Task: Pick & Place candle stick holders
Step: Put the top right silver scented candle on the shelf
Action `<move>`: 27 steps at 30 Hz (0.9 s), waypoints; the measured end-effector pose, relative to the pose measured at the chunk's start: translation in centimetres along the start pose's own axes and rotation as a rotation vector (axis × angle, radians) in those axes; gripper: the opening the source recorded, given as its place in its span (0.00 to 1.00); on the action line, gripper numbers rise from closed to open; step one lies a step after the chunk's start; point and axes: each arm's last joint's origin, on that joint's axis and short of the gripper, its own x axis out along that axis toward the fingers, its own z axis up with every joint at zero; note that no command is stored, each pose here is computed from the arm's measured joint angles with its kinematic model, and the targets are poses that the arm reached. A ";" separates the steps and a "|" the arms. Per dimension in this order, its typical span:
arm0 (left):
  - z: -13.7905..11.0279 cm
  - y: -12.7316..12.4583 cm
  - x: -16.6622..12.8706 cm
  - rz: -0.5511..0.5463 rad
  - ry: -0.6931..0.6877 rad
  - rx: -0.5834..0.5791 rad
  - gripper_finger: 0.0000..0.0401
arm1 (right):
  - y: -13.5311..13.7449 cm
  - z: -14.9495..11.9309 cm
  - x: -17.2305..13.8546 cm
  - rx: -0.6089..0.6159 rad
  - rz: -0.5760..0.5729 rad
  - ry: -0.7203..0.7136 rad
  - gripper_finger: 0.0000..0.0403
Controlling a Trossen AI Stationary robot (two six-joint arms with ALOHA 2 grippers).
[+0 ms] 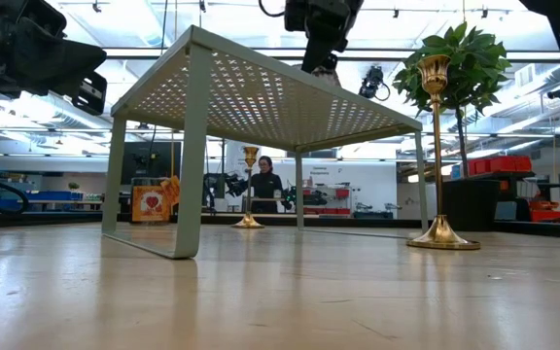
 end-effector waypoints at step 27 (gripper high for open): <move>0.0 0.0 0.0 0.000 0.000 0.000 0.06 | 0.2 0.4 -1.2 -0.138 -0.017 -0.028 0.91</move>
